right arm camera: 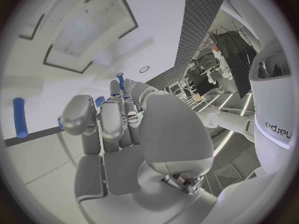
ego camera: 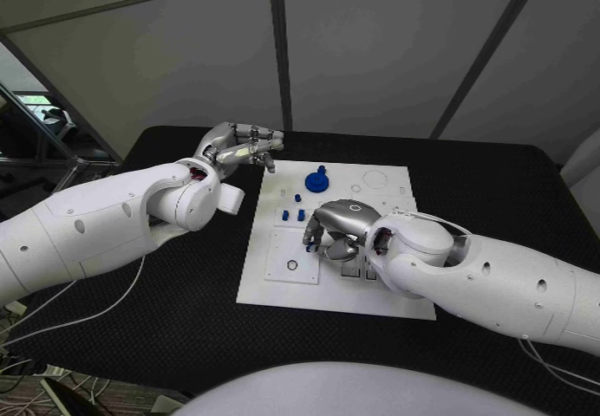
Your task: Assemble the parts on the task board
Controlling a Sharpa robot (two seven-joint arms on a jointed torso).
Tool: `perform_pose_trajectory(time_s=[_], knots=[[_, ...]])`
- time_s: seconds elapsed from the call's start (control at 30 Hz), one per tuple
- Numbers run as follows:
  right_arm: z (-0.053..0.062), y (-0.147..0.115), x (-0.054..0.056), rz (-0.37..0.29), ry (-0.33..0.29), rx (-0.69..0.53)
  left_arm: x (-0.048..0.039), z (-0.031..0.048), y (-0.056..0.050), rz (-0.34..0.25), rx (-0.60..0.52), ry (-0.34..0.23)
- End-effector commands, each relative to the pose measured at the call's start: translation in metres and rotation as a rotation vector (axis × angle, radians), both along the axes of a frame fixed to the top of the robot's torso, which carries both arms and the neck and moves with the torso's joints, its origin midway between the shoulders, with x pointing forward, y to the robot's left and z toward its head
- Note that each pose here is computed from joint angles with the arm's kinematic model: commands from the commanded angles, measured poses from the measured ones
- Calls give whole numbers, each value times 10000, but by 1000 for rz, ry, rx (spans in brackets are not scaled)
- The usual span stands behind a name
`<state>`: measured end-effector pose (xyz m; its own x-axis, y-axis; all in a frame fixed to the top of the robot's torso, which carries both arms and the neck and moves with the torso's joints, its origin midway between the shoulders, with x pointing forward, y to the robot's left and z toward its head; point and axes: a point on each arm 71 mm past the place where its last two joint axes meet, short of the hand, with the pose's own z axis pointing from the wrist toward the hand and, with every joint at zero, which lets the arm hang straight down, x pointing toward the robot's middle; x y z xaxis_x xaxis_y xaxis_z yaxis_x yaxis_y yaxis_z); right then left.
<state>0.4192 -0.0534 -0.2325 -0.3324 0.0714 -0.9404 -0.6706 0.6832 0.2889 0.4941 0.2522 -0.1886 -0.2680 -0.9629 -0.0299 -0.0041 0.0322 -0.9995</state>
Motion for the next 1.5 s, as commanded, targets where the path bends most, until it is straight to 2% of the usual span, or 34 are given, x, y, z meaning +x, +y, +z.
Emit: perform_pose_trajectory(time_s=[0.03, 1.5], knots=[[-55, -30, -9, -7, 5, -41, -1, 14, -8, -11, -6, -3], [-50, 11, -4, 5, -4, -19, -5, 6, -12, -20, -5, 10]])
